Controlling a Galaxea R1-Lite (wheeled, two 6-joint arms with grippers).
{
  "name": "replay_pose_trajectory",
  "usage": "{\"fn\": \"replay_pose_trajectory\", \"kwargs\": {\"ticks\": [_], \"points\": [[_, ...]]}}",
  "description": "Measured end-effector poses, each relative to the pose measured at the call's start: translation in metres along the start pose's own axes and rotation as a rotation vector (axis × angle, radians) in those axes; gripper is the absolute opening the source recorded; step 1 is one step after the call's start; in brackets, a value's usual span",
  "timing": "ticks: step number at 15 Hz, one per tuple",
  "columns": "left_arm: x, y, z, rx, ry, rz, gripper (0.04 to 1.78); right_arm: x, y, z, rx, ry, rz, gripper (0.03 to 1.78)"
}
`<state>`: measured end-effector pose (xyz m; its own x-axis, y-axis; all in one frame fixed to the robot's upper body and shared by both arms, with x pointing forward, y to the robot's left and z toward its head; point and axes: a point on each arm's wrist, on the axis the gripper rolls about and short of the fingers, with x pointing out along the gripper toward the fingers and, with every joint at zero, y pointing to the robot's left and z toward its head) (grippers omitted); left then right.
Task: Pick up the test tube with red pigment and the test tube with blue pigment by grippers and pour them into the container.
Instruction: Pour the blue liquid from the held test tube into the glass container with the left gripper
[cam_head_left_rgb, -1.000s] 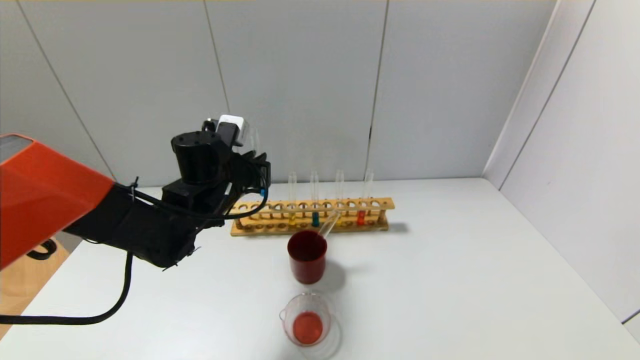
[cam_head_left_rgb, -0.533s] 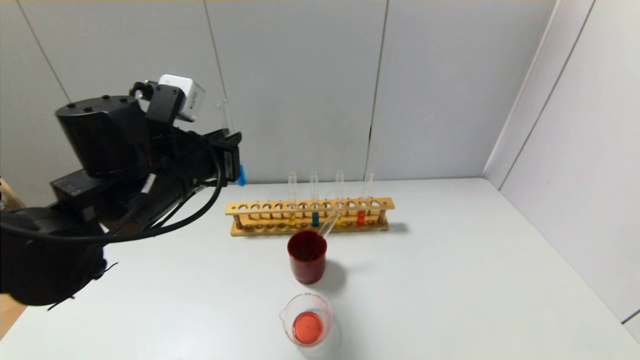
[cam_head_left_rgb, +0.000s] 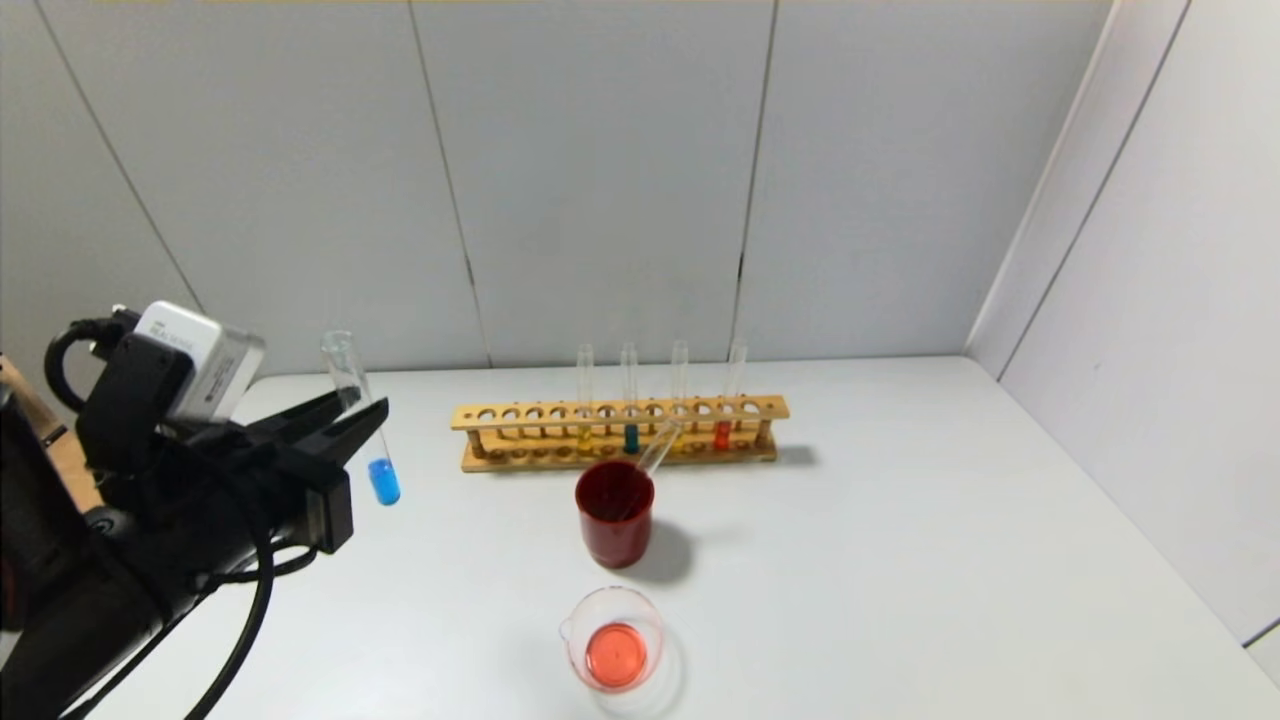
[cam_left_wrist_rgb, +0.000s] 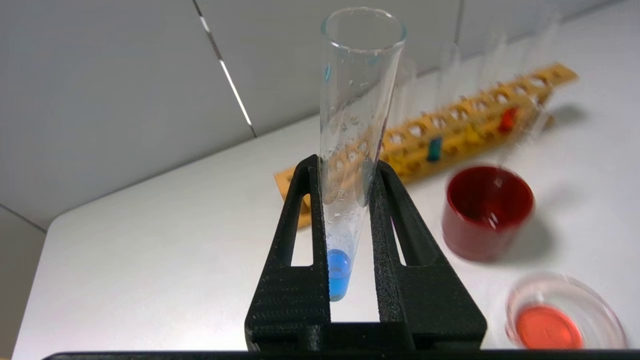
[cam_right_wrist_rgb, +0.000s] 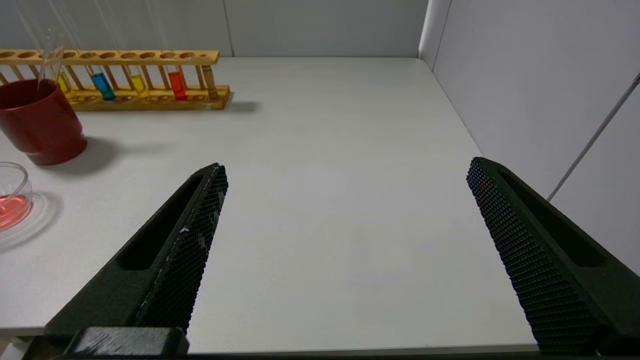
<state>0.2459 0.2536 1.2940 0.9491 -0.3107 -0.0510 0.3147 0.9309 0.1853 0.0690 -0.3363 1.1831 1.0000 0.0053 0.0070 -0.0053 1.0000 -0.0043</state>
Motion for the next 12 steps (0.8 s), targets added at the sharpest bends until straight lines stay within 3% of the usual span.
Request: {"fn": "replay_pose_trajectory", "kwargs": {"ticks": [5, 12], "points": [[-0.024, -0.015, -0.025, 0.118, 0.094, -0.122, 0.3, 0.0, 0.0, 0.0, 0.0, 0.0, 0.0, 1.75], [-0.002, -0.042, -0.052, 0.317, 0.26, -0.261, 0.3, 0.0, 0.0, 0.0, 0.0, 0.0, 0.0, 1.75]]}}
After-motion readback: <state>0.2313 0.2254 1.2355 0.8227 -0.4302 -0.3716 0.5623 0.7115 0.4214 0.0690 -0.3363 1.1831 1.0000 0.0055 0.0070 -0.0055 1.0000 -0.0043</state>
